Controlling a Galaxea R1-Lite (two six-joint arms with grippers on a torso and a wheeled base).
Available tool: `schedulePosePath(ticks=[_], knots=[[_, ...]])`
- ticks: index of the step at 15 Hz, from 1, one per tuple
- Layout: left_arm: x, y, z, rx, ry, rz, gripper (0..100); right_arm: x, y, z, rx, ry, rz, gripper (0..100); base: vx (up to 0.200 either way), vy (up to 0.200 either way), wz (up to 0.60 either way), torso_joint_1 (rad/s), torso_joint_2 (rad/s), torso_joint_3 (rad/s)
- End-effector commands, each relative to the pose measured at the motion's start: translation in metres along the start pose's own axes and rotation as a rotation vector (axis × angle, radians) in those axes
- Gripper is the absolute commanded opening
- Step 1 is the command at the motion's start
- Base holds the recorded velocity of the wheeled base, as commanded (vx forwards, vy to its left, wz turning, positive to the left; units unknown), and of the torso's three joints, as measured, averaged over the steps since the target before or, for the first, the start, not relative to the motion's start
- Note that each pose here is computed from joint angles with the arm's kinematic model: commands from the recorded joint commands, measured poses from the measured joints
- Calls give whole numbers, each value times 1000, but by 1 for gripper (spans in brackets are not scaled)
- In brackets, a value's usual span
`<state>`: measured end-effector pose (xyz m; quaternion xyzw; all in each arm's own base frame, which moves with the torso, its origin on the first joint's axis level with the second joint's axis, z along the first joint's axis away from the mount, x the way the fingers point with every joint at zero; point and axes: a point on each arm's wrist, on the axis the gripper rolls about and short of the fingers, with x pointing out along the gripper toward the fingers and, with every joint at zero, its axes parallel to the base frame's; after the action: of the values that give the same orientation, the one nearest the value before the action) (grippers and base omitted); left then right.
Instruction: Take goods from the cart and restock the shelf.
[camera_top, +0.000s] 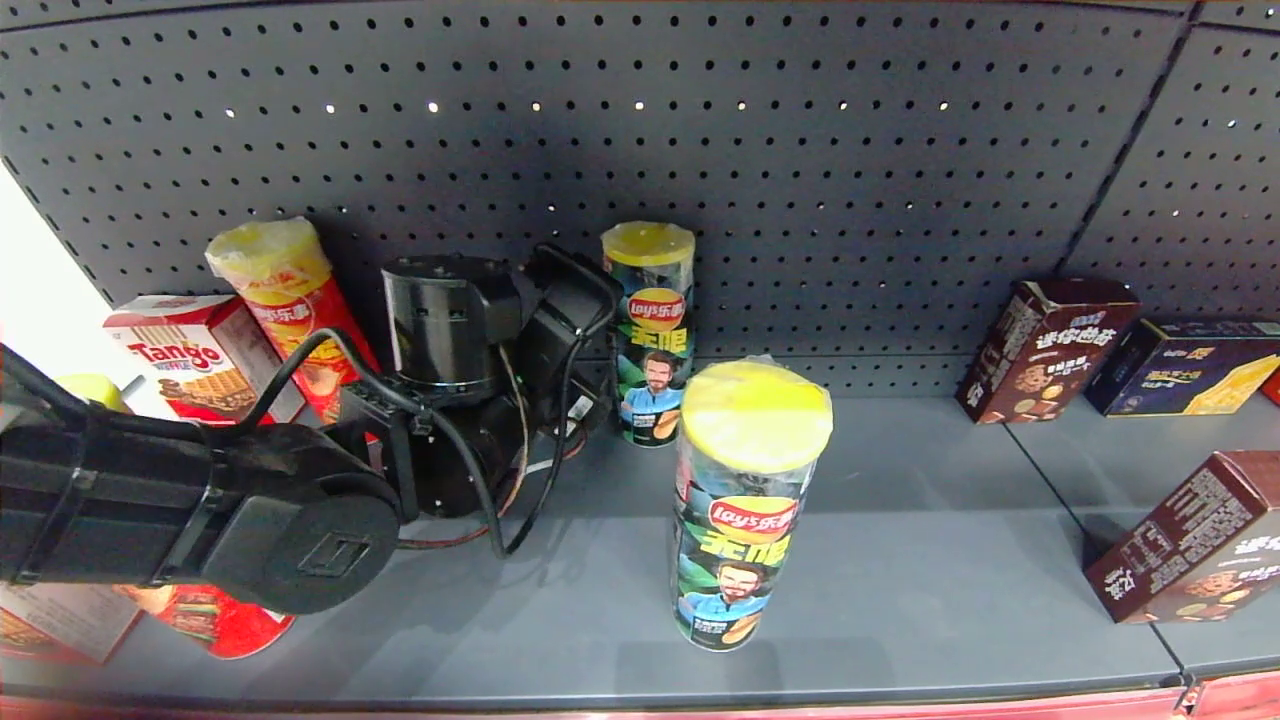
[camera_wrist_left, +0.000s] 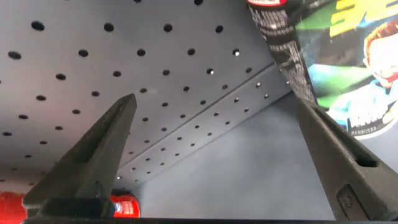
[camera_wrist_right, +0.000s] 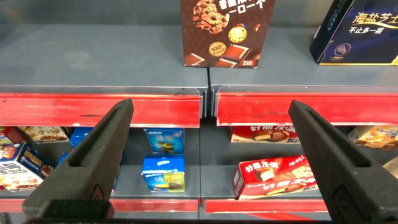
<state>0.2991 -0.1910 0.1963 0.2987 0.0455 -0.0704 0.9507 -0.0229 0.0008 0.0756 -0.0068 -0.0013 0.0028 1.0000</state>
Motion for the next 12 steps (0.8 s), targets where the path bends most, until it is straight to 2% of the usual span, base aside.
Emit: schedulePosePath(ticks=[1,10,12], knots=[[7,-4,1,-1,1,-1,100,0,0,0,0,1,1,100,0,0,0,0,0,0],[9,-8,4,-6,-8,-6,100,0,0,0,0,1,2,100,0,0,0,0,0,0],[9,-6,3,-10,4,26,100,0,0,0,0,1,1,100,0,0,0,0,0,0]])
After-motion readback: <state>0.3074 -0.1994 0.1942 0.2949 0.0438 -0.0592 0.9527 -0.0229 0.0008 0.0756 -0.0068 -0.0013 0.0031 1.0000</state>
